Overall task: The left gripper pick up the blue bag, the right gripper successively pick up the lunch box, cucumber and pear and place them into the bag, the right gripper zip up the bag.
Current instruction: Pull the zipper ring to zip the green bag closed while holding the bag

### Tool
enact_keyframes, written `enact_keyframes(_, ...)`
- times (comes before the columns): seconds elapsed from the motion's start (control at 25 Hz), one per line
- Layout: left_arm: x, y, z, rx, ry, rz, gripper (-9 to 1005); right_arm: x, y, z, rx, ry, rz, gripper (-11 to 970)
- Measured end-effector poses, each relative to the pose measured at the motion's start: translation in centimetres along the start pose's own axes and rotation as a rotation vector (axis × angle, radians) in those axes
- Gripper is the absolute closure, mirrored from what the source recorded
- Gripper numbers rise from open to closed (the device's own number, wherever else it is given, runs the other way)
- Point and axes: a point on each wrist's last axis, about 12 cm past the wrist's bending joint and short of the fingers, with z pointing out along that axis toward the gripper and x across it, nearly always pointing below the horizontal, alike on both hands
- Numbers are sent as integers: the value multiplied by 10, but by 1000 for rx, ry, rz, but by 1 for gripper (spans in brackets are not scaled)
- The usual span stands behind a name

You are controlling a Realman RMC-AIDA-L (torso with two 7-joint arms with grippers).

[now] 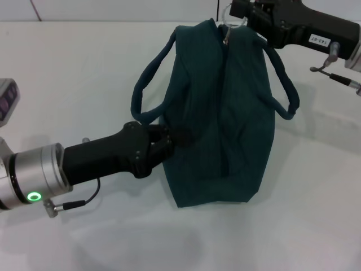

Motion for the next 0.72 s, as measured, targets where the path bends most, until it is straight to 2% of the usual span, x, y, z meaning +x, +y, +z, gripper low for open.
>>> enact_keyframes(0.72, 2, -9, 0, 75, 3, 19, 948, 11, -5, 19, 7, 69, 63, 946)
